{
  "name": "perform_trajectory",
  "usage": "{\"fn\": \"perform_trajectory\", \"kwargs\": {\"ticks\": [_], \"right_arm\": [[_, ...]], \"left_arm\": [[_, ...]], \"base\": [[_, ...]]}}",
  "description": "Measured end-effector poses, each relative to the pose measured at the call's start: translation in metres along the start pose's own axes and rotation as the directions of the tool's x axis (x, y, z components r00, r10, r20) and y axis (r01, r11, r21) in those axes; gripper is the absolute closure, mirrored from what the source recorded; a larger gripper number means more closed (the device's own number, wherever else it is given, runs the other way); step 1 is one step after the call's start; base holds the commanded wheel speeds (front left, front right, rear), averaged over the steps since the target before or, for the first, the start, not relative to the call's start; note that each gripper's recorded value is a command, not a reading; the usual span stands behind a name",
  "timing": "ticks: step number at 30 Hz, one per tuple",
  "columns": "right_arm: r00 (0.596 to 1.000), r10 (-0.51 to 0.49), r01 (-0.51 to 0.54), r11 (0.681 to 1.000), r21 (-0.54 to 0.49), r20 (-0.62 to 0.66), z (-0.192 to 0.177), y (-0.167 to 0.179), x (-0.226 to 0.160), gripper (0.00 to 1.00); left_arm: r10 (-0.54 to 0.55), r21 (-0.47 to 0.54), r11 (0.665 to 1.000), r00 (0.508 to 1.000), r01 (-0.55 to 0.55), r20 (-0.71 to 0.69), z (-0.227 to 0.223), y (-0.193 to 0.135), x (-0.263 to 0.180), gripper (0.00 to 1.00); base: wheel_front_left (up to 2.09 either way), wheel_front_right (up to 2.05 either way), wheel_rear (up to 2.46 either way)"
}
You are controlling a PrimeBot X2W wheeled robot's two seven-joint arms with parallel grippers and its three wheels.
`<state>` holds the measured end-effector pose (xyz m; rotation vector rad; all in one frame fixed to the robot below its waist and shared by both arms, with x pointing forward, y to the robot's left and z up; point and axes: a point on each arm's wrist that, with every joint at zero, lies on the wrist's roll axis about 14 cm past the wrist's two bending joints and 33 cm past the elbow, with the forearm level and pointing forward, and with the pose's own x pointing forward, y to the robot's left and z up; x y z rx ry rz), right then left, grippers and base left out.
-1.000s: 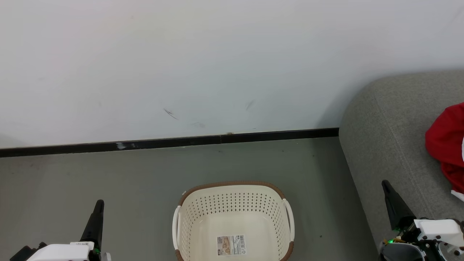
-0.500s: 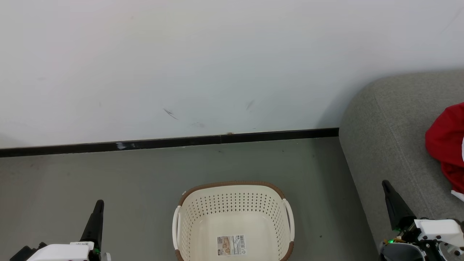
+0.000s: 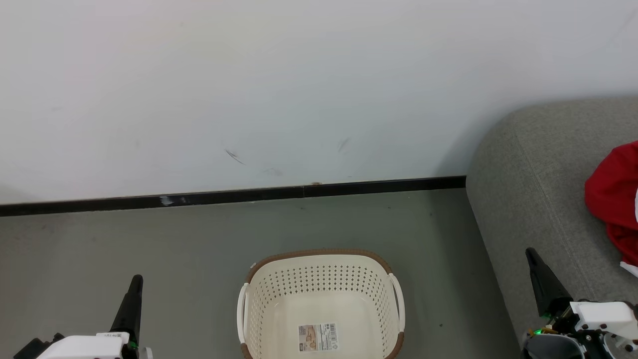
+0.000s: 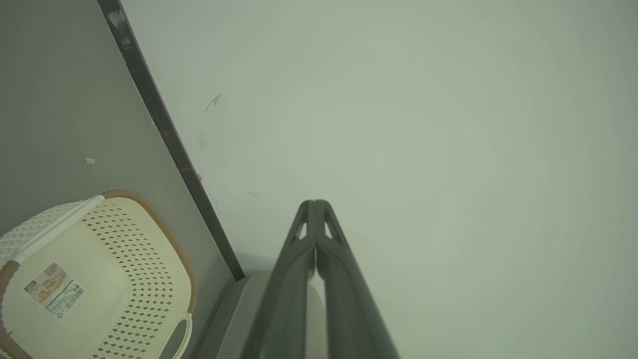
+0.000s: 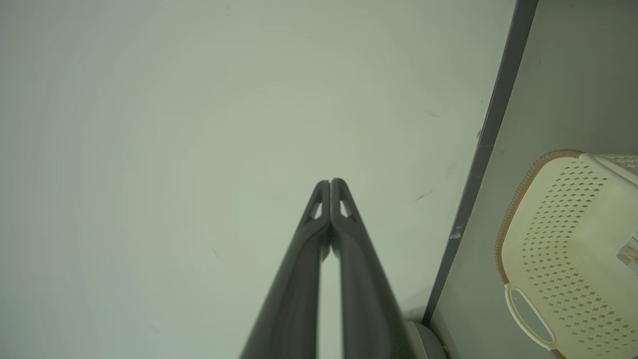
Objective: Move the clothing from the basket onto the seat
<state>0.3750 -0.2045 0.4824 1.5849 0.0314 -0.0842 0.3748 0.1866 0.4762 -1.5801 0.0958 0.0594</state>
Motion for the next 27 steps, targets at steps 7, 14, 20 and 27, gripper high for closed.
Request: {"fn": "perform_trajectory", "kwargs": {"ticks": [7,14,20,27], "right_arm": [[1.0,0.0,0.0,1.0,0.0,0.0,0.0001,0.0,0.0,1.0],[1.0,0.0,0.0,1.0,0.0,0.001,0.0004,0.0,0.0,1.0],[1.0,0.0,0.0,1.0,0.0,0.002,0.0005,0.0,-0.0001,1.0],[1.0,0.0,0.0,1.0,0.001,0.002,0.0007,0.0,-0.0001,1.0]], "left_arm": [[0.0,0.0,1.0,1.0,0.0,0.0,0.0,0.0,0.0,1.0],[0.001,0.0,1.0,1.0,-0.001,0.0,0.0001,0.0002,0.0,1.0],[-0.003,0.0,1.0,1.0,0.003,0.0,0.0001,-0.0002,-0.0001,1.0],[-0.003,0.0,1.0,1.0,0.003,0.0,0.0002,-0.0002,-0.0001,1.0]], "base": [[0.0,0.0,0.0],[0.0,0.0,0.0],[0.0,0.0,0.0],[0.0,0.0,0.0]]}}
